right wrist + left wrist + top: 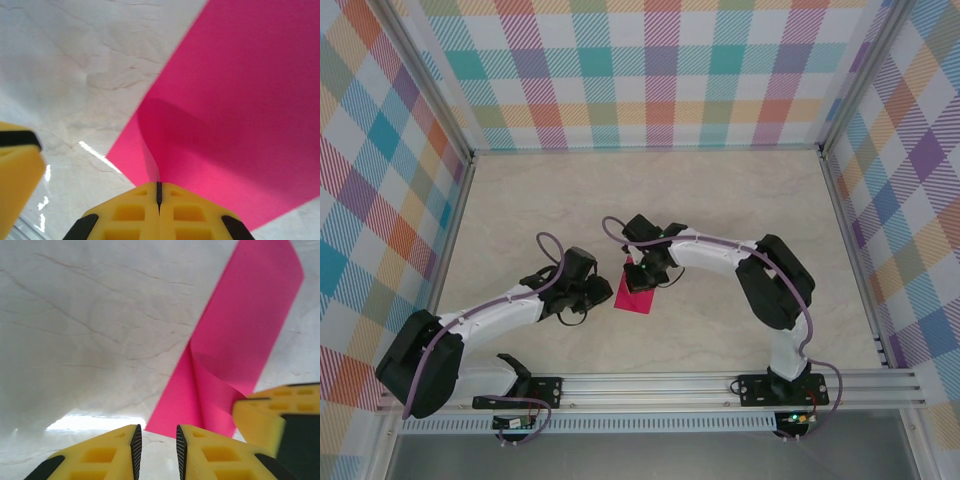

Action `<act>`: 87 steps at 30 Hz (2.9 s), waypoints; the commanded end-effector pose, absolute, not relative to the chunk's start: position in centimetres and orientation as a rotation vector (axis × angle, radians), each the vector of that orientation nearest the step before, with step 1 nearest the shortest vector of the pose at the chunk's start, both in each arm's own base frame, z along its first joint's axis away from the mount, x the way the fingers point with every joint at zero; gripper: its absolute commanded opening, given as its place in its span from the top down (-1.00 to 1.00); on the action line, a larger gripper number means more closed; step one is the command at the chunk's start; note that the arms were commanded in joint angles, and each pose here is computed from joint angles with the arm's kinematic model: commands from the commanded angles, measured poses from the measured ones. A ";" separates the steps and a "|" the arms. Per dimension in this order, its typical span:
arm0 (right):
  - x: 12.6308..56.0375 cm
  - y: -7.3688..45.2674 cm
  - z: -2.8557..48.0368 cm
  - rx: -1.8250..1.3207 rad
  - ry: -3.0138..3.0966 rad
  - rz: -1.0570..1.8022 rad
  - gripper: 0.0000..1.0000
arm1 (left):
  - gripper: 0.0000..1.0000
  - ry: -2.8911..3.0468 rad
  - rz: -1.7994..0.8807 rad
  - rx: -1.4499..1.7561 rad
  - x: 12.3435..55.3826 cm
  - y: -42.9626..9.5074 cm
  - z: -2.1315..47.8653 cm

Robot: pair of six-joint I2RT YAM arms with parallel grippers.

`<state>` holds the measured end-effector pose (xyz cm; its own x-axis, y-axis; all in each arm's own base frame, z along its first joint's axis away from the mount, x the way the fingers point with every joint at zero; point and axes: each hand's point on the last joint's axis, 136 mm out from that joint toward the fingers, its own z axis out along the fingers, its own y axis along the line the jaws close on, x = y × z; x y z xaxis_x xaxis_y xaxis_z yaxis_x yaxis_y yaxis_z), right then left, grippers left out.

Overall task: Fold a paper plane with a square sheet of paper (pick it up from the middle)
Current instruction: Fold the triangle a second time at the center of the table.

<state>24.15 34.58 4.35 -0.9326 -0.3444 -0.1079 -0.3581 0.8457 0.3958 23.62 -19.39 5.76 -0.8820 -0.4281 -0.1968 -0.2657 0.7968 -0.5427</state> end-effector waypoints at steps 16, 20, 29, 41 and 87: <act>26.8 31.3 3.9 -0.442 2.971 0.495 1.00 | 0.52 2.604 -1.124 -0.384 26.3 -25.8 8.1; 27.0 31.1 3.6 -0.433 2.973 0.479 1.00 | 0.57 2.611 -1.121 -0.394 26.7 -26.1 7.7; 27.0 30.1 3.1 -0.385 2.993 0.427 1.00 | 0.64 2.637 -1.096 -0.406 27.7 -26.9 6.1; 26.8 29.2 3.0 -0.327 3.016 0.399 1.00 | 0.67 2.635 -1.122 -0.401 28.2 -27.6 5.7; 26.8 29.9 2.8 -0.342 3.029 0.472 1.00 | 0.73 2.690 -1.058 -0.432 27.7 -27.0 2.7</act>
